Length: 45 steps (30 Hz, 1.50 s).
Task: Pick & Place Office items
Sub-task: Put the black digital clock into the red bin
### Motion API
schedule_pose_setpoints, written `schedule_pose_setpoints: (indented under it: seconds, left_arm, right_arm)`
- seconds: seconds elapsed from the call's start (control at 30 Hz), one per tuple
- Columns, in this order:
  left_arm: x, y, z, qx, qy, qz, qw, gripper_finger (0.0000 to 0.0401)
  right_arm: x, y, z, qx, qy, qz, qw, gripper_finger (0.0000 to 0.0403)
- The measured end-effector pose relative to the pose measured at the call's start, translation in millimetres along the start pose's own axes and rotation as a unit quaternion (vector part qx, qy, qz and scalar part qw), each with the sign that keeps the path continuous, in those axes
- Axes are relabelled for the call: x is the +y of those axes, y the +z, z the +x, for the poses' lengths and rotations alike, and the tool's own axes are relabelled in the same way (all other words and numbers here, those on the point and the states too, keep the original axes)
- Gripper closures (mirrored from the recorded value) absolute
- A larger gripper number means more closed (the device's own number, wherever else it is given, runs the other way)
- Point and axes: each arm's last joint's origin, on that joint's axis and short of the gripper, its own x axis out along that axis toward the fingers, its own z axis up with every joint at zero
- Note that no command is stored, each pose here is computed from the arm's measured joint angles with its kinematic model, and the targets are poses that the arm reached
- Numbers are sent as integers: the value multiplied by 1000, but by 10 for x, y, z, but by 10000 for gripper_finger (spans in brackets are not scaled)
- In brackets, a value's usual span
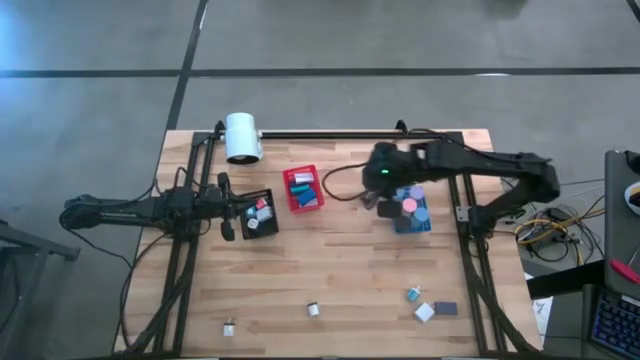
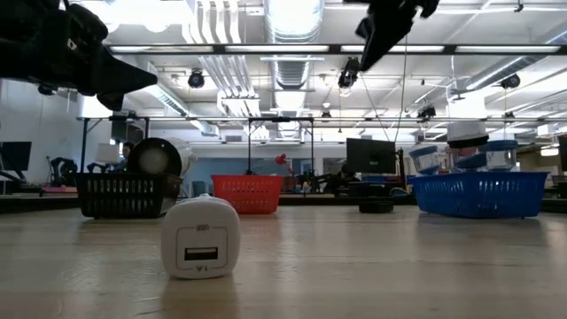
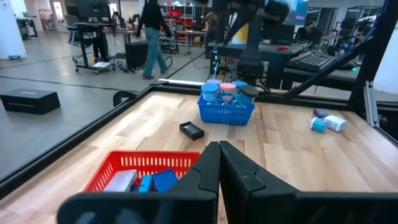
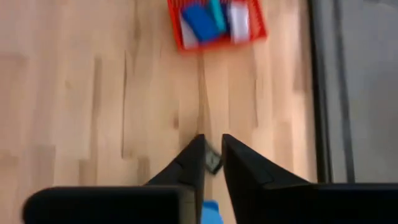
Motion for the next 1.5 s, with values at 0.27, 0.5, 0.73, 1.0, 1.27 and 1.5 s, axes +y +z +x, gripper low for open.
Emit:
schedule_pose_setpoints:
  seconds: [0.27,0.5,0.73,1.0,1.27,1.5]
  left_arm:
    - [0,12,0,-5,0,-1,1000,391]
    - [-1,12,0,-5,-1,-1,1000,391]
    - [-1,11,0,-5,-1,-1,1000,391]
    - [-2,10,0,-5,-2,0,1000,391]
    - [-2,7,1,-4,-2,2,1000,391]
    - [-2,5,1,-4,-2,2,1000,391]
  right_arm:
    - [-98,65,535,137,65,-23,988,246]
    - [-35,92,964,188,84,-86,975,174]
    - [0,83,1312,225,86,-148,959,132]
    - [-35,-2,1693,275,92,-169,942,125]
    - [-96,-115,2018,311,114,-185,925,124]
    - [-136,-168,2133,331,101,-209,915,130]
